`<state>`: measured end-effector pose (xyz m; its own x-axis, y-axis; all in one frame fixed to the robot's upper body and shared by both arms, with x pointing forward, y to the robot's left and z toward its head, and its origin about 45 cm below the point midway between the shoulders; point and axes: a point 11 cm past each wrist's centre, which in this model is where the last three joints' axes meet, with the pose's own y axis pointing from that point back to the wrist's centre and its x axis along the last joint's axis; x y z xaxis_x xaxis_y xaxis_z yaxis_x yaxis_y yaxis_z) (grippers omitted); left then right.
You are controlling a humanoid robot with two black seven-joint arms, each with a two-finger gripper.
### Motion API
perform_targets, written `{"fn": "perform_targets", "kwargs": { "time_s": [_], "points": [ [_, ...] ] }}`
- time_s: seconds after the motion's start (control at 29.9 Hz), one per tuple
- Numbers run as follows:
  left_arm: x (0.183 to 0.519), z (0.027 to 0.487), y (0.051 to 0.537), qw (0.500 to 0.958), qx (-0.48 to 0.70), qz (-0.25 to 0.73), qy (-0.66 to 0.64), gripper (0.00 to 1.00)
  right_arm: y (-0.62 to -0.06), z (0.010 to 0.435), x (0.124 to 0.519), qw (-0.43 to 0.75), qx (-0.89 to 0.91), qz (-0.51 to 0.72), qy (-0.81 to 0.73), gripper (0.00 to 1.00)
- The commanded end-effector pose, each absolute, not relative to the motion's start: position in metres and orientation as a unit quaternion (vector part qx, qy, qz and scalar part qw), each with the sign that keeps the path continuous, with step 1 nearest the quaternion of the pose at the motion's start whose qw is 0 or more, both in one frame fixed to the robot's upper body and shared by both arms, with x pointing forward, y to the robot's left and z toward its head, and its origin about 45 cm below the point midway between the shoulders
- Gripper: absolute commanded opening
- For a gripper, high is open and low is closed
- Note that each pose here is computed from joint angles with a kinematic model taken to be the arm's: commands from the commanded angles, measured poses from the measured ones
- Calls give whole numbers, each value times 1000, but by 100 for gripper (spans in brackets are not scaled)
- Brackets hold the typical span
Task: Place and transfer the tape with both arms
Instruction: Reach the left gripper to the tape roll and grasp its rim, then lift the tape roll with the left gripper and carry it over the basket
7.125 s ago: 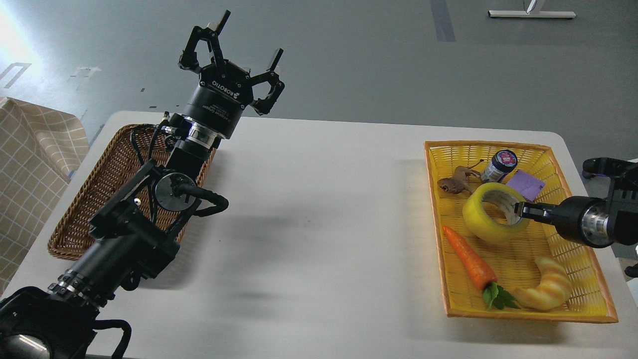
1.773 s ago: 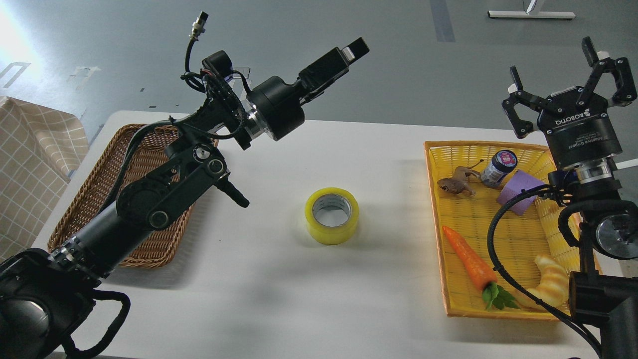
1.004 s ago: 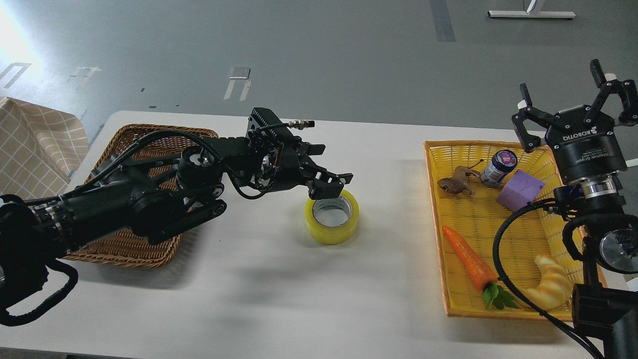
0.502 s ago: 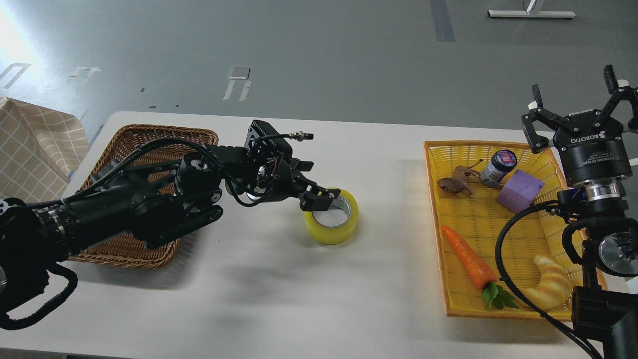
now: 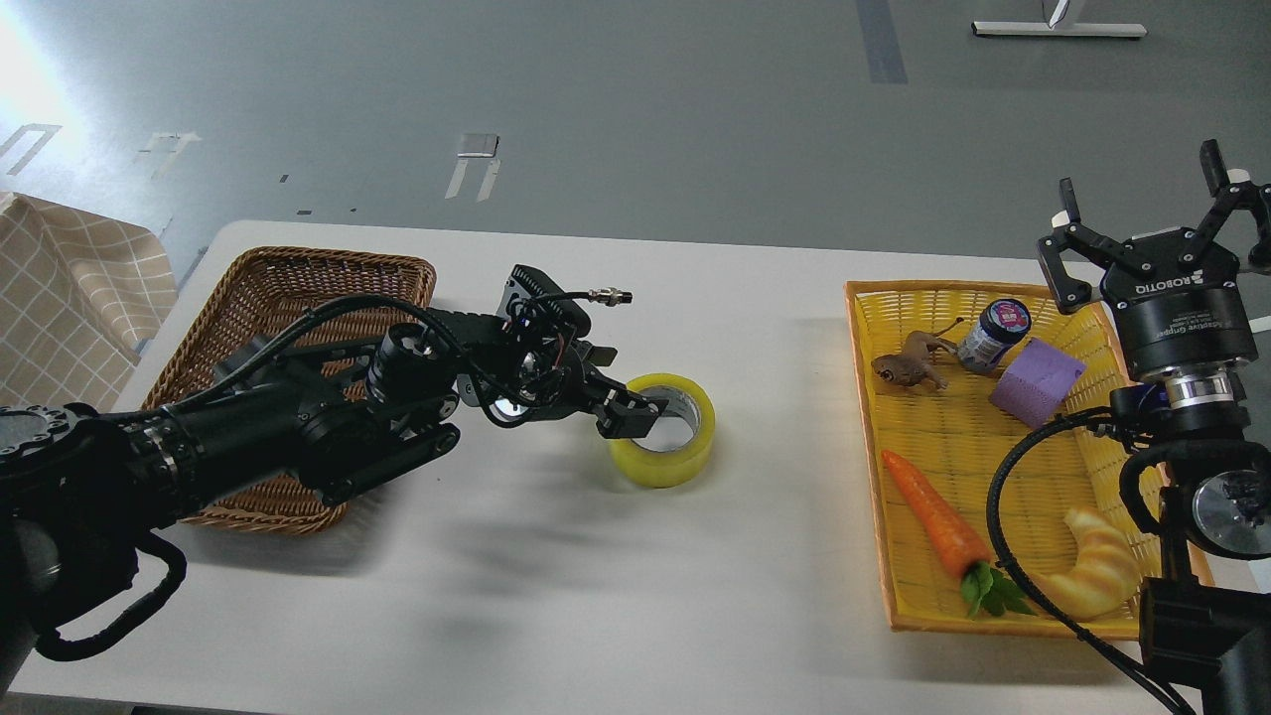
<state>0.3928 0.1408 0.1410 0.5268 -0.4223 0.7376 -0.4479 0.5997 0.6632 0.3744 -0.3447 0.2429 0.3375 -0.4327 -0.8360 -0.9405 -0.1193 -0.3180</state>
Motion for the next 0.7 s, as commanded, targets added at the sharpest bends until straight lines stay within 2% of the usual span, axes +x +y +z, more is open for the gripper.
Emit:
{"fn": "perform_targets", "kwargs": {
  "time_s": [0.0, 0.03, 0.07, 0.13, 0.23, 0.27, 0.3, 0.54, 0.67],
  "points": [
    [393, 139, 138, 749, 452, 8, -484, 70, -345, 242, 374, 438, -690, 290, 498, 100],
    [393, 138, 138, 749, 455, 8, -482, 61, -345, 242, 374, 439, -689, 290, 498, 100],
    [395, 137, 140, 745, 465, 9, -478, 43, -345, 242, 374, 438, -690, 290, 498, 100],
    [397, 134, 145, 737, 484, 13, -472, 23, -345, 242, 374, 439, -689, 290, 498, 100],
    [397, 132, 148, 734, 494, 10, -466, 18, -345, 241, 374, 438, -689, 290, 499, 100],
    [396, 131, 148, 734, 495, 9, -465, 13, -345, 241, 374, 438, -689, 291, 499, 100],
    [393, 127, 149, 735, 498, 4, -460, 0, -345, 241, 374, 438, -689, 291, 499, 100],
    [389, 120, 158, 723, 513, -20, -462, 0, -345, 242, 374, 439, -689, 290, 498, 100],
    [404, 142, 160, 712, 513, -8, -480, 0, -345, 242, 374, 439, -689, 290, 499, 100]
  ]
}}
